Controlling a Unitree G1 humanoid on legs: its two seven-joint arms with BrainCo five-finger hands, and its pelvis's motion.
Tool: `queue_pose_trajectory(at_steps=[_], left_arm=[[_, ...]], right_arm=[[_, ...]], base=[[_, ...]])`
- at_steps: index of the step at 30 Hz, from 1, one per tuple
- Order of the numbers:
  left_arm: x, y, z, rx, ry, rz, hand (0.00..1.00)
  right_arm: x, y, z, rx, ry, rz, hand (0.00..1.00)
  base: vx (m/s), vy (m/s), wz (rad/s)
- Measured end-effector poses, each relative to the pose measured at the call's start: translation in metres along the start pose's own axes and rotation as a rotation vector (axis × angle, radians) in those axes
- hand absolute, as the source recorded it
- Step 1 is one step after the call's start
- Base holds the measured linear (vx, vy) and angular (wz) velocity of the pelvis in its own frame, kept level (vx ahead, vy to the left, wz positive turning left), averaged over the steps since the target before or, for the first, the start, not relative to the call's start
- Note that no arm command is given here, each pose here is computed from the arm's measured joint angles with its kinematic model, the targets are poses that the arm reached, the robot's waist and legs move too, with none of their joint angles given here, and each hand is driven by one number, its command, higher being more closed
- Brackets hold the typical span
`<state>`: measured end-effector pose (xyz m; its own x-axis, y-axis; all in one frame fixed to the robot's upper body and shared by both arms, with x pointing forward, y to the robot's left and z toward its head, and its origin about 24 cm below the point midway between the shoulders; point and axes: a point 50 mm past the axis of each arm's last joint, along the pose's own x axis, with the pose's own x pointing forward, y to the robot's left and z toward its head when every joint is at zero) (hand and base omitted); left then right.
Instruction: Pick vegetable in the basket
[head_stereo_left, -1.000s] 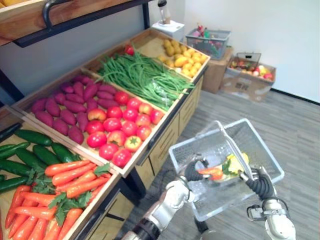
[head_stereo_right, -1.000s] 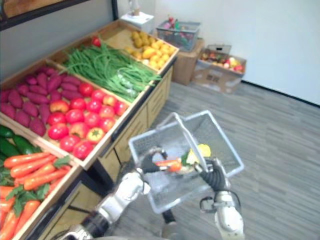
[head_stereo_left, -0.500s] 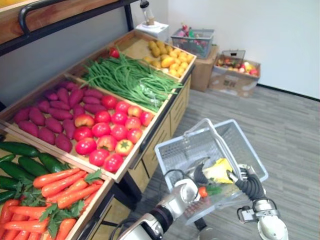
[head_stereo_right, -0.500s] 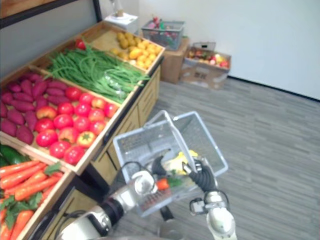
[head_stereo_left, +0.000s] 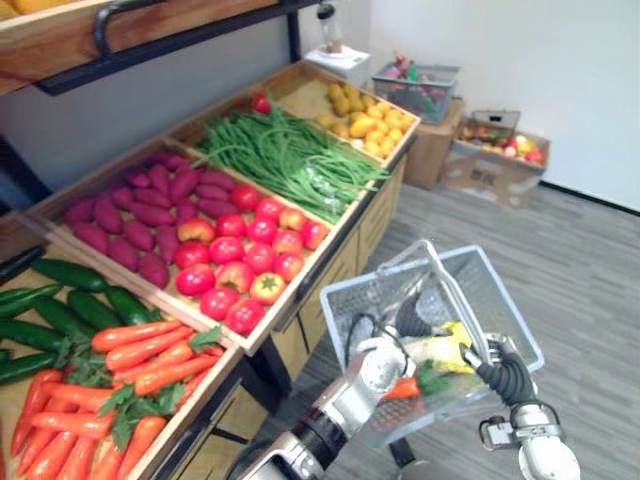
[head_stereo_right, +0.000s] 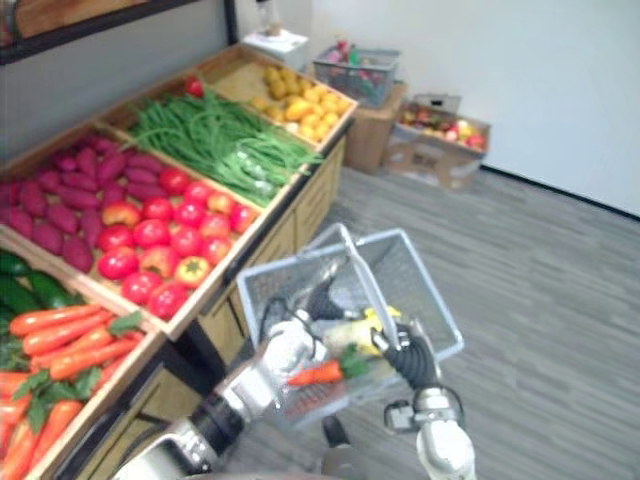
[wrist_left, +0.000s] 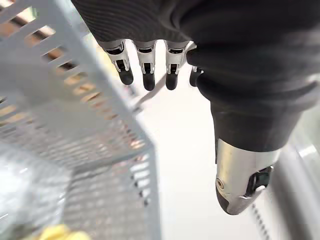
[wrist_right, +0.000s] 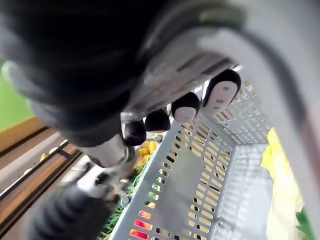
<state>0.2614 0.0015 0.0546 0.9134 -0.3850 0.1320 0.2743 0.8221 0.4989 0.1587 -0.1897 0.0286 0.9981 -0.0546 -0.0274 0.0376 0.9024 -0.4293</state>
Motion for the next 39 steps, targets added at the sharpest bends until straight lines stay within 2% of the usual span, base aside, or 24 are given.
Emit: queue_pose_trajectory(at_steps=[3, 9, 25, 28, 32, 36, 39], left_arm=[[-0.017, 0.026, 0.010, -0.037, -0.077, 0.104, 0.00], [-0.046, 0.063, 0.028, -0.101, -0.207, 0.250, 0.00], [-0.108, 0.086, 0.004, -0.252, -0.082, 0.443, 0.00], [-0.125, 0.080, -0.025, -0.219, 0.060, 0.465, 0.00], [-0.164, 0.064, -0.098, -0.078, 0.419, 0.382, 0.00], [-0.233, 0.057, -0.161, 0.010, 0.840, 0.346, 0.00], [-0.264, 0.054, -0.177, 0.069, 0.993, 0.315, 0.00]], right_arm=[[-0.001, -0.006, -0.020, -0.027, 0.087, -0.045, 1.00], [-0.008, -0.005, -0.068, -0.093, 0.306, -0.029, 1.00], [-0.032, -0.015, -0.132, -0.123, 0.626, -0.117, 1.00], [-0.038, -0.015, -0.147, -0.113, 0.710, -0.151, 1.00], [-0.045, -0.011, -0.155, -0.106, 0.764, -0.179, 1.00], [-0.051, -0.007, -0.158, -0.092, 0.787, -0.210, 1.00], [-0.052, -0.005, -0.161, -0.077, 0.810, -0.226, 1.00]], base=[[0.00, -0.051, 0.35], [-0.01, -0.036, 0.34], [-0.03, -0.027, 0.24], [0.03, -0.019, 0.28], [-0.01, -0.011, 0.36], [-0.02, -0.008, 0.38], [0.00, -0.005, 0.21]])
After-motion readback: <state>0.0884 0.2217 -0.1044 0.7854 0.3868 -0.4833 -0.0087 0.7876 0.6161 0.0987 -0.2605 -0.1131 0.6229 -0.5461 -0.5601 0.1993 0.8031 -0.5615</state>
